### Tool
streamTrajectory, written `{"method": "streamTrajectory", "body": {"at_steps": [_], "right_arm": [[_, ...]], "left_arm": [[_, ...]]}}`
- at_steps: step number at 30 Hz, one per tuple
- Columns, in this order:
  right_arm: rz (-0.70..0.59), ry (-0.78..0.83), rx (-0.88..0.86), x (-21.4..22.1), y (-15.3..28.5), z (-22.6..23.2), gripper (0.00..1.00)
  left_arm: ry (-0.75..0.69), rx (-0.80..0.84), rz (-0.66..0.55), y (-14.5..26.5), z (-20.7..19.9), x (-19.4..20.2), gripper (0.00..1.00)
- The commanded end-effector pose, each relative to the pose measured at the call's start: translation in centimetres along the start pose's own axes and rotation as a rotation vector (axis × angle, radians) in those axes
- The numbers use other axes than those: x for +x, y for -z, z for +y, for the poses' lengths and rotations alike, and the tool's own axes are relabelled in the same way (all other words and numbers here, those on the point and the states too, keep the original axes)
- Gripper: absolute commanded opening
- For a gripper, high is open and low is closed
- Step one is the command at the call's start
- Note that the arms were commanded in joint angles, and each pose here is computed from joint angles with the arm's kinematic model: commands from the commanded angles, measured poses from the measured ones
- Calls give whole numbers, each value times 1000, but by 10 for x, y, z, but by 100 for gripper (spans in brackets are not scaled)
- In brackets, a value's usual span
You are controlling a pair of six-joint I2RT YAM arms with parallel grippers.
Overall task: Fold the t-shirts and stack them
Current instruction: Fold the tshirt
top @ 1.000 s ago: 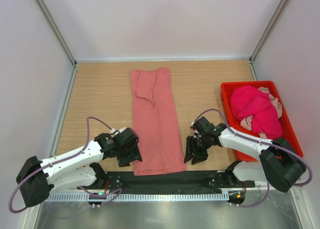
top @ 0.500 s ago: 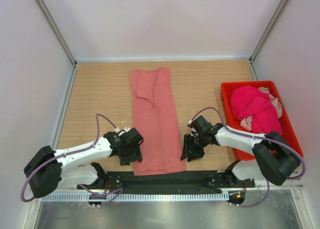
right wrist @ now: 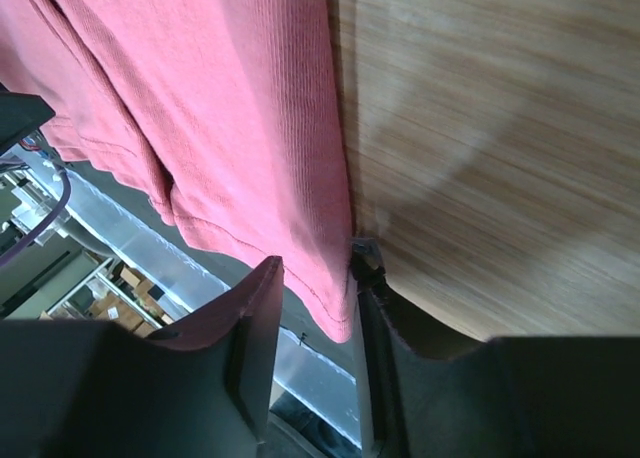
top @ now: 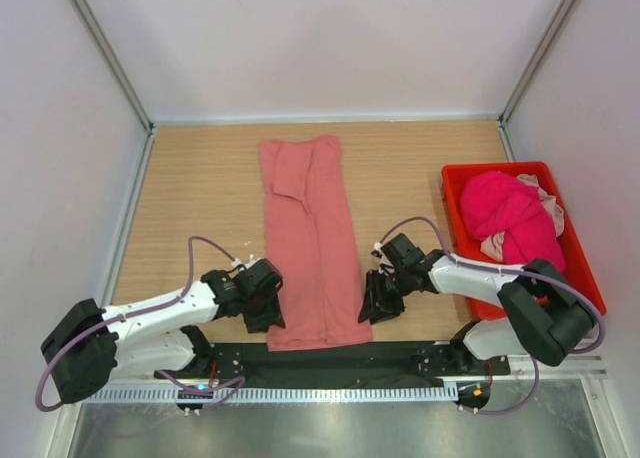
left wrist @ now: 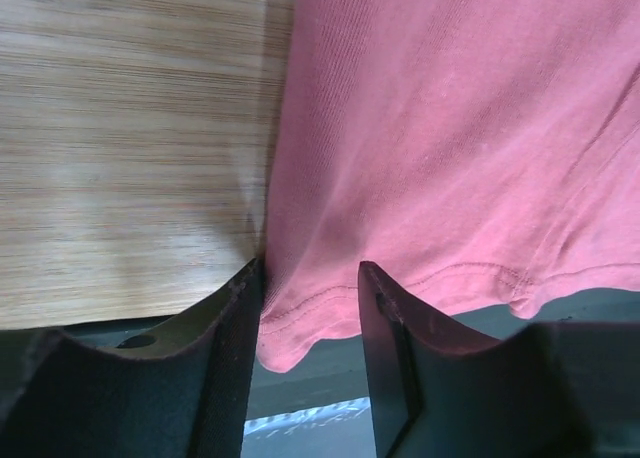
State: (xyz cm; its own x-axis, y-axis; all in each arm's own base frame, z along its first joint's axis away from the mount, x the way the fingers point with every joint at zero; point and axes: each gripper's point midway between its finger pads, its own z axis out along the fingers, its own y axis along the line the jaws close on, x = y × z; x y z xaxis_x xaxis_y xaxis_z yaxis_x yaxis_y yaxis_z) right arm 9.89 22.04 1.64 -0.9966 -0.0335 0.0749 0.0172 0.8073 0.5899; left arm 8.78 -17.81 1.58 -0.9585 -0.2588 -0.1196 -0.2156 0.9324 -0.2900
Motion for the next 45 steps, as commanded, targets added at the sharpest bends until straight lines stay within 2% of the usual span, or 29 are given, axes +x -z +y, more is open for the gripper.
{"method": "streamTrajectory", "body": {"at_steps": [1, 4, 5, 6, 7, 8, 9, 11, 14, 16, 17, 20, 22, 23, 24, 26, 27, 31, 36, 45], "right_arm": [[-56, 7, 81, -7, -10, -22, 38], [-75, 9, 79, -9, -11, -24, 20], [-83, 8, 72, -10, -10, -22, 8], [-93, 14, 58, -11, -8, -18, 1], [-107, 20, 43, -13, -5, -13, 1], [-137, 26, 8, -16, 4, -1, 1], [-162, 42, -24, -22, 12, 13, 1], [-245, 73, -90, -39, 35, 45, 1], [-328, 62, -117, -71, 62, 71, 1], [-338, 66, -123, -88, 71, 79, 1], [-333, 76, -112, -101, 74, 89, 1], [-347, 139, -93, -131, 86, 106, 1], [-328, 127, -39, -154, 78, 96, 1], [-358, 149, -51, -171, 88, 110, 1], [-328, 148, -21, -183, 76, 102, 1], [-362, 159, -15, -211, 85, 111, 1], [-356, 155, -7, -220, 82, 109, 1], [-314, 133, 4, -254, 61, 98, 1], [-327, 110, -2, -285, 59, 91, 1], [-334, 88, -23, -316, 53, 86, 1]], "left_arm": [[12, -11, -11, -12, 9, 1, 44], [6, -5, -23, -10, 8, -1, 35], [3, -4, -29, -9, 8, -3, 26], [0, 3, -35, -6, 5, -4, 20], [-6, 23, -51, -1, 1, -7, 15], [-4, 53, -73, 7, -9, -13, 3], [-4, 42, -96, 14, -8, -17, 0], [-13, 109, -166, 41, -32, -35, 0], [-15, 115, -259, 73, -46, -69, 0], [-23, 94, -252, 81, -50, -83, 0], [-19, 106, -288, 93, -57, -105, 0], [-7, 75, -283, 95, -54, -141, 0], [4, 98, -295, 103, -62, -168, 0], [12, 71, -275, 93, -60, -179, 0], [11, 90, -289, 99, -63, -199, 0], [12, 99, -278, 95, -68, -217, 0], [4, 73, -243, 81, -67, -225, 0], [1, 86, -242, 68, -79, -266, 0], [32, 82, -181, 38, -75, -286, 0], [67, 87, -157, 16, -71, -311, 0]]}}
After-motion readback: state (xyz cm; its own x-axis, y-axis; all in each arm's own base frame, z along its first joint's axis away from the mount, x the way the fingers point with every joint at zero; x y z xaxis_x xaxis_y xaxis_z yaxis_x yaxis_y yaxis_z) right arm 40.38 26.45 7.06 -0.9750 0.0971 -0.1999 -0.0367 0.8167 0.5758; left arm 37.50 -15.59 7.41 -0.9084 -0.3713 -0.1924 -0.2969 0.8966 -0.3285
